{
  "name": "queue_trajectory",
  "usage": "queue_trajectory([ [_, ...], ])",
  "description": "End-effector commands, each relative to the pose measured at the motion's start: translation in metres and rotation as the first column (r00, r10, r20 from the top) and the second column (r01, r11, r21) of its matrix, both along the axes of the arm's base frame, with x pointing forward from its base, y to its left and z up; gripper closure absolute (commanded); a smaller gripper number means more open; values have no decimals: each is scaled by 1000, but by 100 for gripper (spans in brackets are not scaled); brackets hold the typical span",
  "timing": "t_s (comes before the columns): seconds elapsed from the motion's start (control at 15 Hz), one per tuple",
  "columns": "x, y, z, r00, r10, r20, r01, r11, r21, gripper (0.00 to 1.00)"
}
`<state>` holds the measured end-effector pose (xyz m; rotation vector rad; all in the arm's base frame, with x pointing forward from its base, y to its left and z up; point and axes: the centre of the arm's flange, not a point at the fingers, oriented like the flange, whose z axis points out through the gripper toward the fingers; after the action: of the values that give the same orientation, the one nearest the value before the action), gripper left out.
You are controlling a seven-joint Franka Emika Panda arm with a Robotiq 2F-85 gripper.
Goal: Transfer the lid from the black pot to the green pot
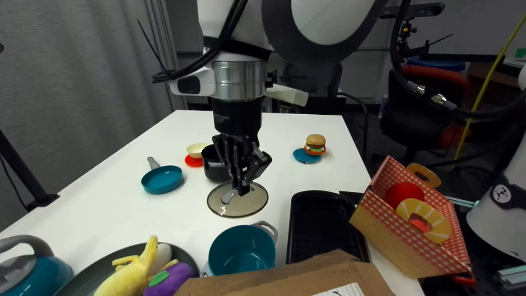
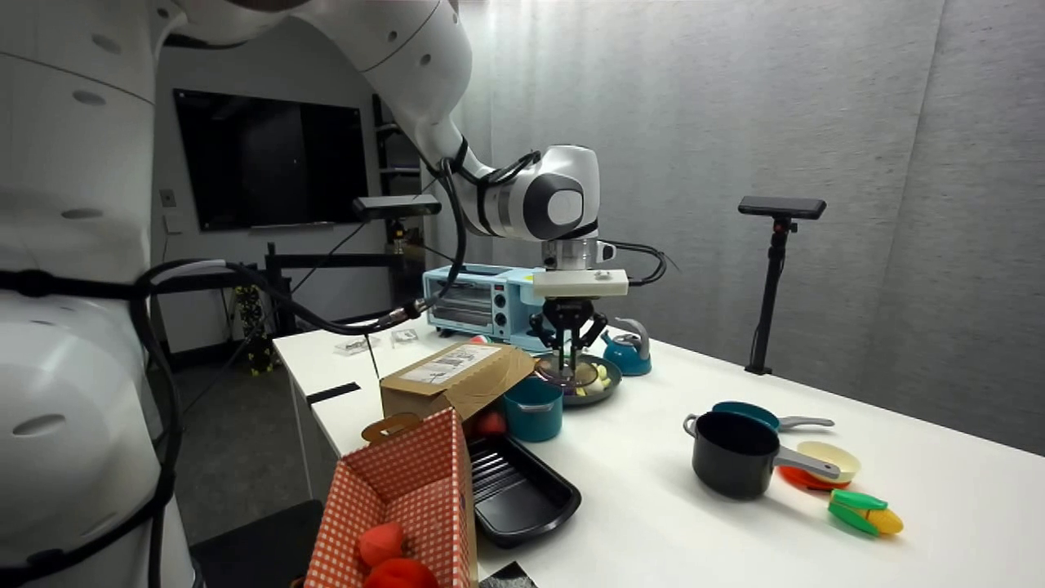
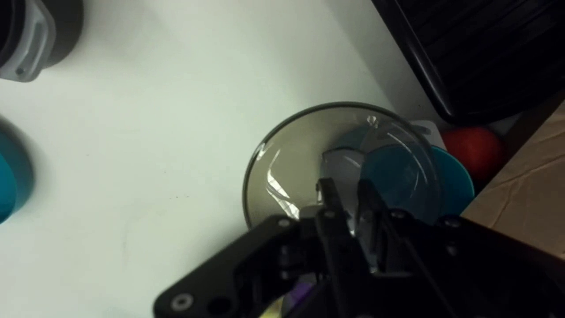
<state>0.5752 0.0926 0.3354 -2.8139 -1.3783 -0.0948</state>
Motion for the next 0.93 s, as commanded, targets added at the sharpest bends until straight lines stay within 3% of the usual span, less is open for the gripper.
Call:
queue_trajectory([
  [0.0, -3, 12, -2, 998, 50, -29, -49, 999, 21, 96],
  [0.87, -21, 48, -11, 981, 164, -107, -158, 985, 67, 96],
])
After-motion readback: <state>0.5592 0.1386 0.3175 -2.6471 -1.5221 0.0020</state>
